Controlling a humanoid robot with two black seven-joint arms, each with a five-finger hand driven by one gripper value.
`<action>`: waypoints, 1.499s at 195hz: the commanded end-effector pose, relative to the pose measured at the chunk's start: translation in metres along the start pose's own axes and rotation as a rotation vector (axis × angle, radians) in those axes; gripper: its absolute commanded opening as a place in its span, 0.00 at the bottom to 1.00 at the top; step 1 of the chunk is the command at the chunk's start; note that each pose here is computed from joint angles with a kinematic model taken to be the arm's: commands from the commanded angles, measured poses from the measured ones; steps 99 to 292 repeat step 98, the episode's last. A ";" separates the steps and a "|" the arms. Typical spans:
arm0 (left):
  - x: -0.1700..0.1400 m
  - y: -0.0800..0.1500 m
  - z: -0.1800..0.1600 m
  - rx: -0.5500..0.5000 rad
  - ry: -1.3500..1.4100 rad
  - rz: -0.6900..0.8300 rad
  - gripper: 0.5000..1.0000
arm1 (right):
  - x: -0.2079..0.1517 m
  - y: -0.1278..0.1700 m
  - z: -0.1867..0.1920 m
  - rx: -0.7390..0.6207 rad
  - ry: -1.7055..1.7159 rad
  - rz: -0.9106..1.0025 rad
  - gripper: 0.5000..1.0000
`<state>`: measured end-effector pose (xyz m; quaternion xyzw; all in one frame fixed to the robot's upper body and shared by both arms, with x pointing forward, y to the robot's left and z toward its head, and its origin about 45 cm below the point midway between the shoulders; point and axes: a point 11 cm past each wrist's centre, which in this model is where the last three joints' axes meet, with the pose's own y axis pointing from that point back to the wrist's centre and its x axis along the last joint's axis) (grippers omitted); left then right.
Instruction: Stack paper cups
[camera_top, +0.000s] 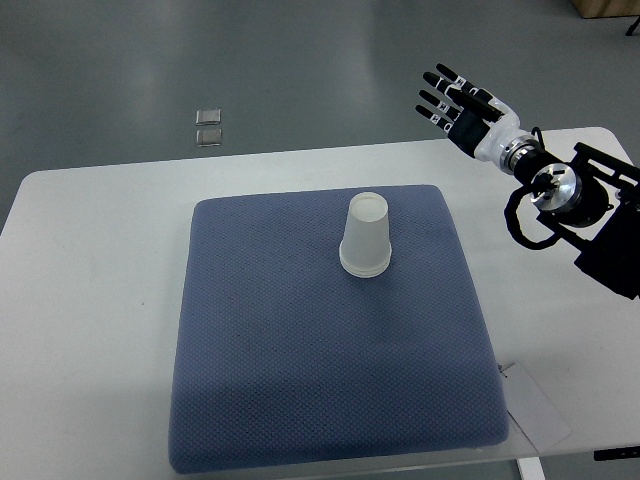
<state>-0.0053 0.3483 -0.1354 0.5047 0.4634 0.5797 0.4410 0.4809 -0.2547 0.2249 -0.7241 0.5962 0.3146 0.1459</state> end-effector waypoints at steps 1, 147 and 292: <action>0.000 0.000 0.000 0.000 0.000 0.000 1.00 | 0.007 0.007 0.011 0.010 -0.036 -0.043 0.83; 0.000 0.000 0.000 0.000 0.000 0.000 1.00 | 0.029 0.013 0.022 0.013 -0.047 -0.018 0.83; 0.000 0.000 0.000 0.000 0.000 0.000 1.00 | 0.029 0.013 0.022 0.013 -0.047 -0.018 0.83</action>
